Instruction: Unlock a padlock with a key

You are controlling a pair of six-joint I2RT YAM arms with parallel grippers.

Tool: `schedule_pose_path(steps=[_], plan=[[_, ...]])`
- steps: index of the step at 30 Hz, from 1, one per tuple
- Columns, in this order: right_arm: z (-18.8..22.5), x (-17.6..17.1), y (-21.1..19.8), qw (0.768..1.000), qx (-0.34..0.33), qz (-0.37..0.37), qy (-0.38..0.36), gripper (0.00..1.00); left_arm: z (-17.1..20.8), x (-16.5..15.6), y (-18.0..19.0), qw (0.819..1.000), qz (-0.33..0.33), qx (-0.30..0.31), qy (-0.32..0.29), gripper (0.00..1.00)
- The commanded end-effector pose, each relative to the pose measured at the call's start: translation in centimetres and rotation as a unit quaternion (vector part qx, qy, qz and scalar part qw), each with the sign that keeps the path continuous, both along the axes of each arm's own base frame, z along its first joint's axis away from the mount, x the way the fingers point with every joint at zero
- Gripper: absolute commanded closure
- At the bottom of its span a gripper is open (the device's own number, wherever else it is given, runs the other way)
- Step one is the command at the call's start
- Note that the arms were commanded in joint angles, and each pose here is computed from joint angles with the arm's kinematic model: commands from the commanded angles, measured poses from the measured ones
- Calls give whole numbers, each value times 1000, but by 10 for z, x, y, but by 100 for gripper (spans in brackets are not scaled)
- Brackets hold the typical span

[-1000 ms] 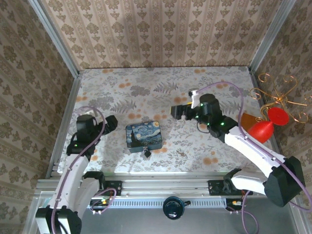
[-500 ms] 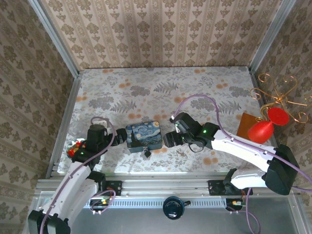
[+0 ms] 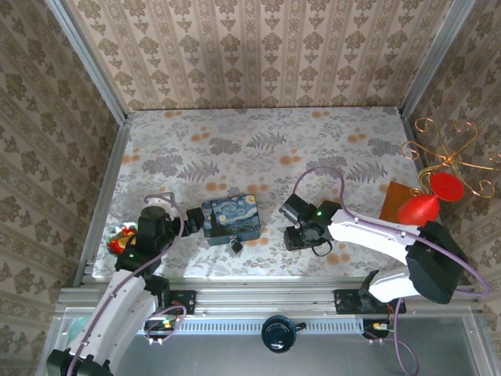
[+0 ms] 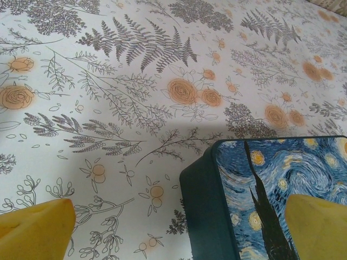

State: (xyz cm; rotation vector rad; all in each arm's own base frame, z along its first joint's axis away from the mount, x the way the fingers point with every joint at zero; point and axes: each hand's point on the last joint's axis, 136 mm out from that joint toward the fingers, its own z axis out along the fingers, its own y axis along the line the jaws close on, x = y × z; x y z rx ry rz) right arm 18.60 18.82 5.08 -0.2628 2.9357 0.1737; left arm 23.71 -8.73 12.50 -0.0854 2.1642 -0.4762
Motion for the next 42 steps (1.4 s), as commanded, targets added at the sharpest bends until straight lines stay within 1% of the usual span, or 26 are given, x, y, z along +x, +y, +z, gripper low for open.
schedule_pose_path(steps=[1,5,12,19,26,30,32,36,42], plan=[[-12,-4,-1,1000,-6,-14,22,53,5,1,-2,1000,-8,3,-18,0],[-19,-3,3,1000,-3,-13,28,59,4,1,-2,1000,-8,3,-18,0],[-26,-3,5,999,-6,-8,30,64,4,1,-1,1000,-7,4,-17,0],[-34,-3,9,999,-14,0,36,70,4,1,-1,1000,-6,5,-18,0],[-40,-4,10,999,-31,10,37,73,3,3,2,1000,4,7,-17,0],[-42,-3,11,999,-35,9,33,76,2,4,1,1000,3,10,-13,0],[-43,-3,12,999,-35,10,30,78,1,5,-1,1000,-1,10,-9,0],[-43,-3,11,999,-36,13,28,87,0,6,-1,1000,0,12,-6,0],[-28,2,17,1000,-4,12,-1,97,-1,6,-1,1000,1,13,-4,0]])
